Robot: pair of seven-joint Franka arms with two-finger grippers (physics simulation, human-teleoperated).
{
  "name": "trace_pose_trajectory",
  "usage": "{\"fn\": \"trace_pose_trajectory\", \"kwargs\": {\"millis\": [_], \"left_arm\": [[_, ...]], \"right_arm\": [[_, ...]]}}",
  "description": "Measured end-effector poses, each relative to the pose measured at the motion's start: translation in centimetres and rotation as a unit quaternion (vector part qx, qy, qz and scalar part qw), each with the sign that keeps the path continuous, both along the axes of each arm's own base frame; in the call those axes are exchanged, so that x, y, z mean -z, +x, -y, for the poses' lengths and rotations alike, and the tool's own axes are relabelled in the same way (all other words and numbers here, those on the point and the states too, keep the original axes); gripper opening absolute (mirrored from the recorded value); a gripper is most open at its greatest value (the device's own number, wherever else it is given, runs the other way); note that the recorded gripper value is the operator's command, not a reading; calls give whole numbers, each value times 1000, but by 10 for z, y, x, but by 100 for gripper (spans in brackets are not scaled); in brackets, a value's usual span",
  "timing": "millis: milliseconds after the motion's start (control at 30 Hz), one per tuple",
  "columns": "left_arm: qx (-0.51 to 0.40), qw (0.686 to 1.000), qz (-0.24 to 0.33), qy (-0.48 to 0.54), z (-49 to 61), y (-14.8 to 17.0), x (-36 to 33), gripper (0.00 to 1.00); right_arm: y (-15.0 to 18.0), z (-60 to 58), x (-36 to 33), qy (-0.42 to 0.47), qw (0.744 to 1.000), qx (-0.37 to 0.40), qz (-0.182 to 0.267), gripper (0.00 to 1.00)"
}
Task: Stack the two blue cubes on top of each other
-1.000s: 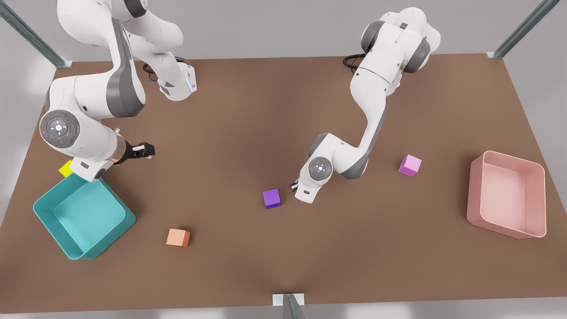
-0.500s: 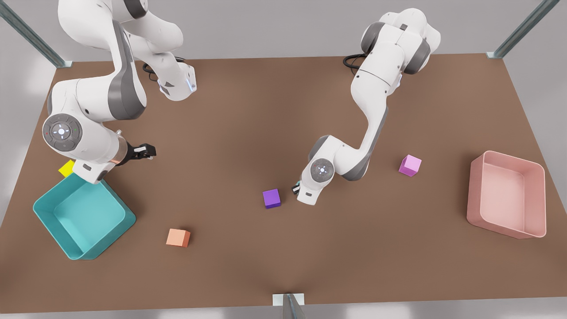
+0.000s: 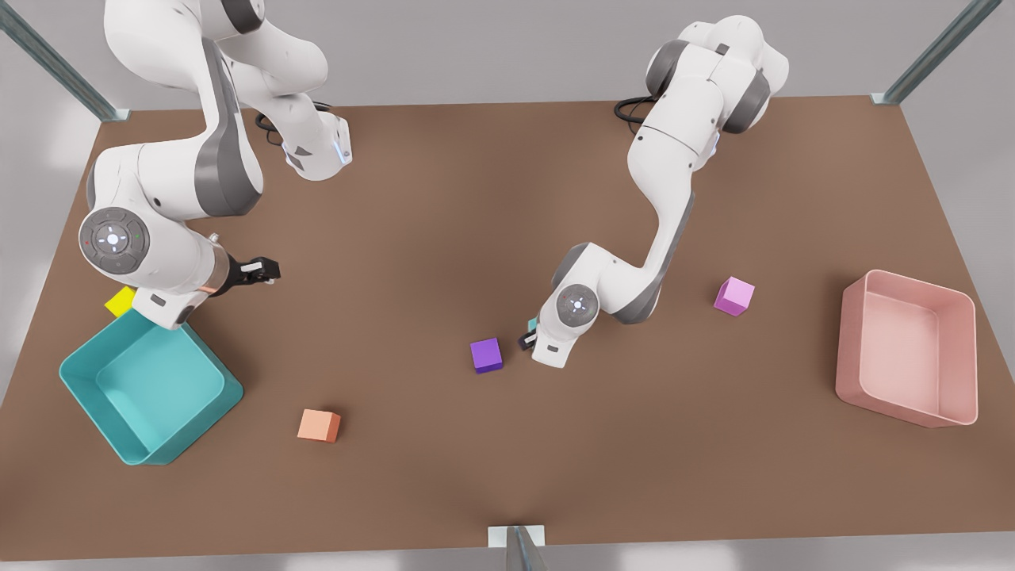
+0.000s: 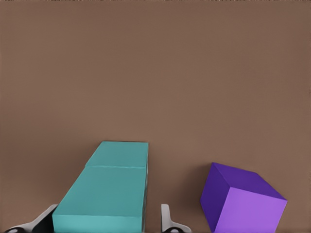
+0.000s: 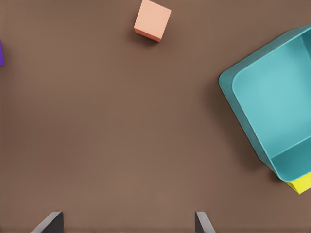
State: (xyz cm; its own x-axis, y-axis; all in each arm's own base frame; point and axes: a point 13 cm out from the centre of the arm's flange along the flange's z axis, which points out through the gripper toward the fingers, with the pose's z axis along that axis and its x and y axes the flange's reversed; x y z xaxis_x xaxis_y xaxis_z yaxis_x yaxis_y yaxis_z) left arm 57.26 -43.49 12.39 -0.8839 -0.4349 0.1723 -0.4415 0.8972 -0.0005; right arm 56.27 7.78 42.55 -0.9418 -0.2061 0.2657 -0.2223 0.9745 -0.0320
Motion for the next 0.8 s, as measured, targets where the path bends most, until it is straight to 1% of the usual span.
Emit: {"fn": "trace_pose_trajectory", "kwargs": {"millis": [233, 333, 367, 433, 467, 500, 533, 567, 600, 667, 733, 800], "left_arm": [[-4, 1000, 10, -1, -7, 10, -15, 100], [-2, 1000, 20, -6, -5, 13, -35, 100], [-1, 1000, 27, -9, -4, 15, -52, 100], [-4, 998, 56, -20, -16, 26, -129, 100], [-10, 997, 75, -27, -31, 36, -187, 100], [-22, 994, 98, -31, -62, 53, -253, 100], [-44, 992, 114, -26, -119, 69, -310, 100], [-55, 992, 115, -7, -174, 71, -343, 100], [-48, 994, 101, 20, -218, 61, -358, 100], [-26, 997, 55, 51, -279, 30, -357, 100], [14, 998, 25, 62, -294, 11, -353, 100], [53, 996, 6, 66, -300, 0, -351, 100]], "right_arm": [[1, 0, -2, 0, 1000, 0, 2, 100], [1, 0, -3, 0, 1000, 0, 3, 100], [1, 1, -3, -1, 1000, 0, 3, 100], [2, 1, -4, -1, 1000, 0, 5, 100], [2, 2, -5, -1, 1000, 0, 6, 100], [2, 2, -6, -1, 1000, 0, 6, 100], [2, 2, -6, -1, 1000, -1, 7, 100], [3, 2, -6, -1, 1000, -1, 7, 100], [3, 2, -6, -1, 1000, -1, 7, 100], [3, 3, -6, -1, 1000, 0, 7, 100], [3, 4, -6, -1, 1000, 1, 7, 100], [3, 5, -6, -1, 1000, 1, 7, 100]]}}
